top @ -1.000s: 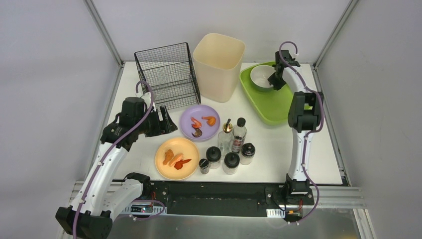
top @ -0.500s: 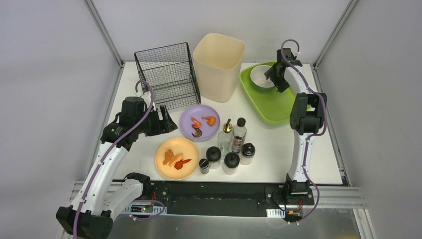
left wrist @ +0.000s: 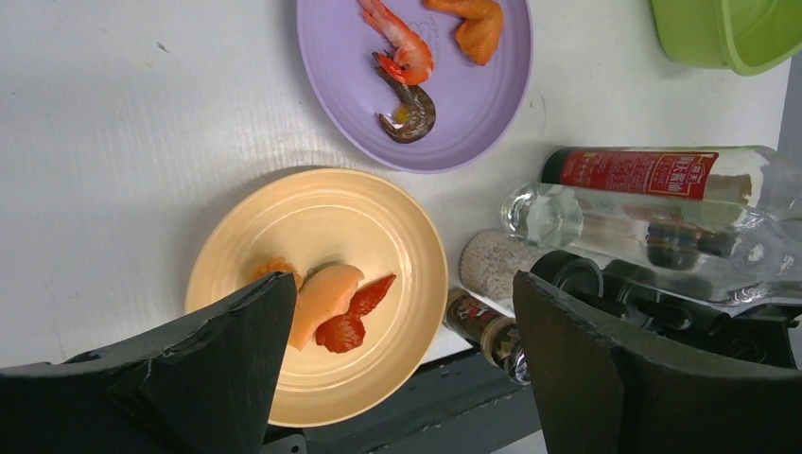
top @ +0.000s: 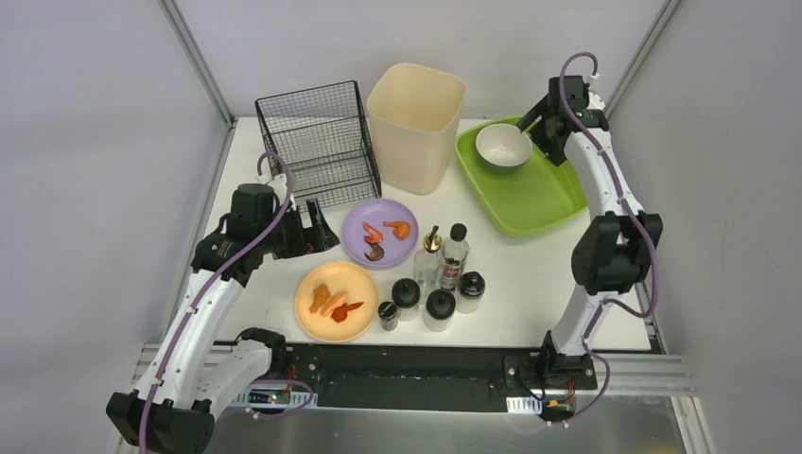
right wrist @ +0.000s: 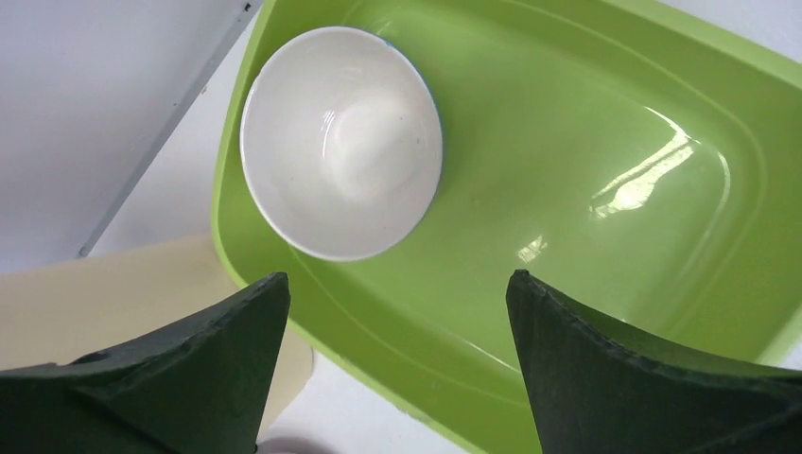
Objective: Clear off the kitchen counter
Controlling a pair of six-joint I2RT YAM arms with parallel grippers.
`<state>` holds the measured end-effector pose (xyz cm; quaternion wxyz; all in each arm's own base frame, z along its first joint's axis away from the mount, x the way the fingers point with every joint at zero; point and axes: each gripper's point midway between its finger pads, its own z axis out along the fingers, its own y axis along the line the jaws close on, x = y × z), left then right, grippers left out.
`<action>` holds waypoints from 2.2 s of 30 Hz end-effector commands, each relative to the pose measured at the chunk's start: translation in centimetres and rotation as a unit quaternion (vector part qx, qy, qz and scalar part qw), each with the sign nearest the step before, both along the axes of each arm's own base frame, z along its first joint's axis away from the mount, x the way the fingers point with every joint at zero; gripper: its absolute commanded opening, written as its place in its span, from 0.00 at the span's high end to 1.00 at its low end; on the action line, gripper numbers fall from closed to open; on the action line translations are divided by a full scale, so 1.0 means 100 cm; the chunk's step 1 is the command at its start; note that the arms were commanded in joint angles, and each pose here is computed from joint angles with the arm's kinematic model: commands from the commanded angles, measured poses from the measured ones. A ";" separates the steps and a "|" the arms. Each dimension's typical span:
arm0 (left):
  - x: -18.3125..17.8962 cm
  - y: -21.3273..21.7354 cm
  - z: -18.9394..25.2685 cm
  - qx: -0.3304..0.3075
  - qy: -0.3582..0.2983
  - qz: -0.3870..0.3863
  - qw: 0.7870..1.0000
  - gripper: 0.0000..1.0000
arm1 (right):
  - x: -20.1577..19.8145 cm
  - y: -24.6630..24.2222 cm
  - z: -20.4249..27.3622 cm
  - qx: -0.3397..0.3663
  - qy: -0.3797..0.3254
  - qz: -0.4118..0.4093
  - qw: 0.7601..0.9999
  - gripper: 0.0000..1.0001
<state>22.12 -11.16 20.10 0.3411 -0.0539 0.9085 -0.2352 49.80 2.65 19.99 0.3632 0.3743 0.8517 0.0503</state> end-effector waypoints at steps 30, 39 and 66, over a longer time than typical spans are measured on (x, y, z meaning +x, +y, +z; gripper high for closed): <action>-0.043 -0.095 0.029 0.016 -0.099 -0.174 0.980 0.01 | -0.267 0.141 0.108 -0.057 -0.143 0.340 0.928 0.10; -0.043 -0.142 0.043 -0.014 -0.213 -0.244 0.946 0.01 | -0.292 0.136 0.078 -0.047 -0.125 0.349 0.928 0.10; -0.035 -0.226 0.073 -0.098 -0.393 -0.334 0.851 0.05 | -0.328 0.096 0.064 -0.001 -0.154 0.309 0.938 0.10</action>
